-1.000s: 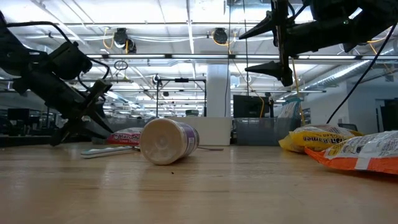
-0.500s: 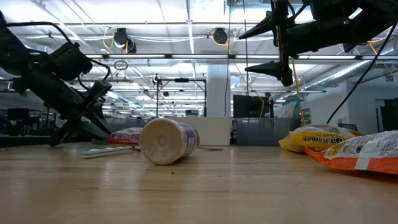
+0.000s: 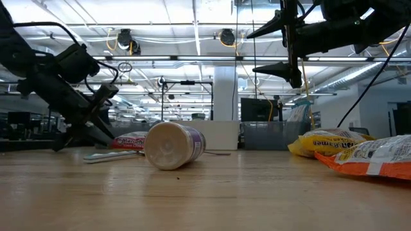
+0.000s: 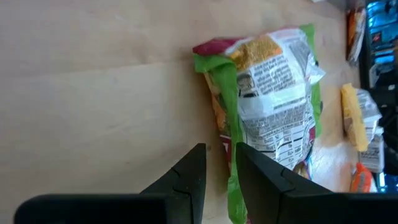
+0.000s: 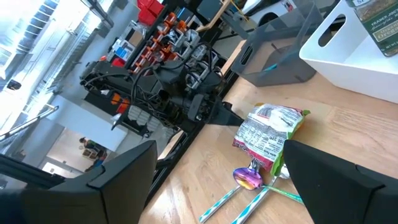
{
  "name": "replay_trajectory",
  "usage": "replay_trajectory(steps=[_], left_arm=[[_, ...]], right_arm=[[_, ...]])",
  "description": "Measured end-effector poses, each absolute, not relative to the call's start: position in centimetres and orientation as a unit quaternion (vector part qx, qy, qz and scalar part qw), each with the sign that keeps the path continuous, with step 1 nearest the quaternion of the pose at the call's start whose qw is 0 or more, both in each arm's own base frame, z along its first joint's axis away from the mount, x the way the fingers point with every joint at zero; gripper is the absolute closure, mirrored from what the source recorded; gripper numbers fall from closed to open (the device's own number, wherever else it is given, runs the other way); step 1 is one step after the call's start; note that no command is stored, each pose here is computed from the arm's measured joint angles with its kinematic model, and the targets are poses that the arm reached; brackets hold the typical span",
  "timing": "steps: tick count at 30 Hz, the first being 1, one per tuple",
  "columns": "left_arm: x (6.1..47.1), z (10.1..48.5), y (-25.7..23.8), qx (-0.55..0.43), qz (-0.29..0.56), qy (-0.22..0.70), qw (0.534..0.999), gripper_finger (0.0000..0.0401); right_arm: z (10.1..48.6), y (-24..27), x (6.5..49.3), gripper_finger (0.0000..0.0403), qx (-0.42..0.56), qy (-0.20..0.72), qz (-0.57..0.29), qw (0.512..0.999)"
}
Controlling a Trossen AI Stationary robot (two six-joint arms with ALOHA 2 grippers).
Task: Pick & Place Food Item
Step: Put the green noodle pack into the right black bin
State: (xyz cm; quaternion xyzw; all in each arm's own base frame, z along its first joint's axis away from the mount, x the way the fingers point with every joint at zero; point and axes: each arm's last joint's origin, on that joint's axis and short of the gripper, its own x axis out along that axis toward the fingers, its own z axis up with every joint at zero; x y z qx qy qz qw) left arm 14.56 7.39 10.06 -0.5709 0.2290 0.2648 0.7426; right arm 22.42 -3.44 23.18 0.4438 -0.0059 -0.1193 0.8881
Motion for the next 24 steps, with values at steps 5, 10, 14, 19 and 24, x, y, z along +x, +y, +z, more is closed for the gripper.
replay_trajectory(steps=[5,10,14,19,24], left_arm=[[15.4,10.0,7.6,-0.568,0.267,0.232,0.743,0.0308],[16.1,10.0,8.0,-0.566,0.262,0.245,0.743,0.0308],[16.7,10.0,8.3,-0.560,0.260,0.252,0.745,0.0309],[17.0,9.9,8.5,-0.558,0.264,0.263,0.741,0.0309],[17.3,10.0,8.7,-0.555,0.267,0.260,0.744,0.0309]], right_arm=[[23.2,-3.4,22.4,0.0062,0.444,-0.006,-0.119,0.888],[23.2,-3.4,22.4,0.0062,0.449,-0.007,-0.119,0.886],[23.2,-3.4,22.4,0.0062,0.449,-0.007,-0.119,0.886],[23.2,-3.4,22.4,0.0062,0.449,-0.007,-0.119,0.886],[23.2,-3.4,22.4,0.0062,0.449,-0.007,-0.119,0.886]])
